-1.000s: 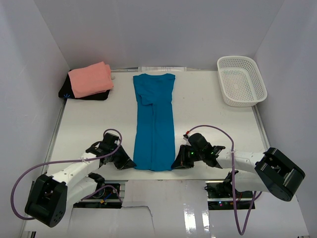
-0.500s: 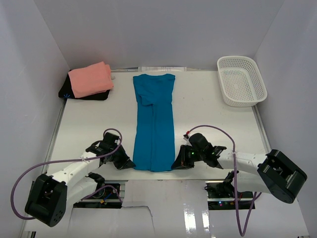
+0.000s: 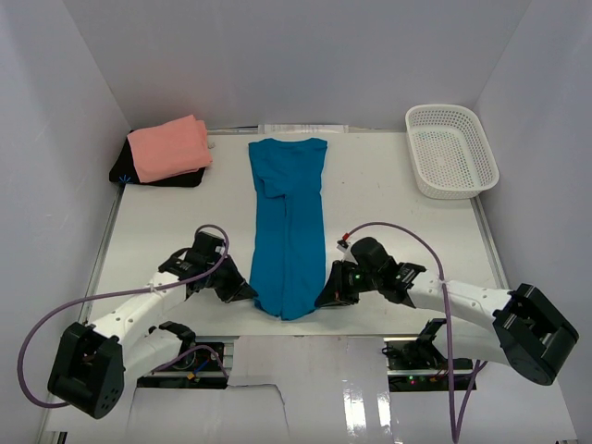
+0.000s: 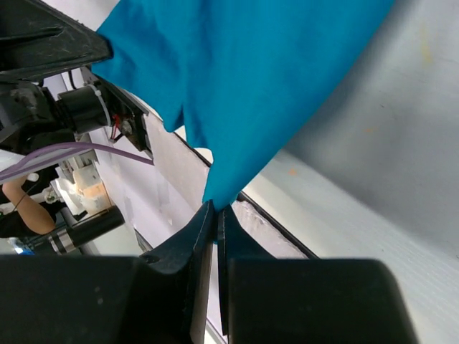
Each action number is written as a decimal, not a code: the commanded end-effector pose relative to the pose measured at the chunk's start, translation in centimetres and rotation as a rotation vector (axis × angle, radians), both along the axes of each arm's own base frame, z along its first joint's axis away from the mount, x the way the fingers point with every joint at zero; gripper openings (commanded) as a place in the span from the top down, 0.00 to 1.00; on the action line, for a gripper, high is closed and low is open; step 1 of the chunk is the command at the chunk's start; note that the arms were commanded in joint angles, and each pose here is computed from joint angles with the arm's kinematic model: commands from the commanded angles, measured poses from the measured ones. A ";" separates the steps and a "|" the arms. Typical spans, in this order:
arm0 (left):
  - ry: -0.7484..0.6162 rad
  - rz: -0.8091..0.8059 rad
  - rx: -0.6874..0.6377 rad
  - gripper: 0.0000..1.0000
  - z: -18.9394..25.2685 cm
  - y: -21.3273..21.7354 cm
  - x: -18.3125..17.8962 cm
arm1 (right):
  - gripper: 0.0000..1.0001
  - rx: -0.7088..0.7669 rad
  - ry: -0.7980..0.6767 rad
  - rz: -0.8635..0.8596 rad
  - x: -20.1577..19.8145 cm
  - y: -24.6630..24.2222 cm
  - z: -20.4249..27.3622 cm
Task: Fold and stack the t-shirts
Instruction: Fold the folded rectangular tshirt in 1/3 of the way, then grab one side of the 2/3 rectangular tshirt with both arms, then fold the long partially folded tshirt into a neat square
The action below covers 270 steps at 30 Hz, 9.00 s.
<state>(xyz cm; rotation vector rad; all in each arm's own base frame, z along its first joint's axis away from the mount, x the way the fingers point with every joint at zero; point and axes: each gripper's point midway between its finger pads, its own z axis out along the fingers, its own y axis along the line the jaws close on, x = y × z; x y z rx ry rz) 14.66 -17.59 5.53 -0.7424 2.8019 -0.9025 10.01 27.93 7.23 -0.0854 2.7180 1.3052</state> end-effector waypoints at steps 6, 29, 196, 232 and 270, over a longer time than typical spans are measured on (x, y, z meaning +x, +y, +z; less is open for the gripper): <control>-0.030 0.023 -0.022 1.00 2.0 -0.3 2.1 | 0.92 0.035 -0.079 0.021 2.8 0.5 2.8; -0.287 0.081 0.049 0.99 9.4 -0.1 17.9 | 0.92 -0.016 -0.251 0.028 16.1 1.6 7.1; -0.108 0.273 0.099 0.56 -6.3 2.9 15.3 | 0.92 -0.087 -0.078 -0.391 19.9 -0.8 -5.8; -0.054 -0.020 -0.145 1.00 0.6 -2.1 0.2 | 0.91 -0.079 -0.017 -0.164 3.2 -5.1 -3.0; -0.189 -0.002 -0.199 1.00 11.5 -3.3 3.1 | 0.89 -0.061 -0.234 -0.028 5.7 -3.7 10.0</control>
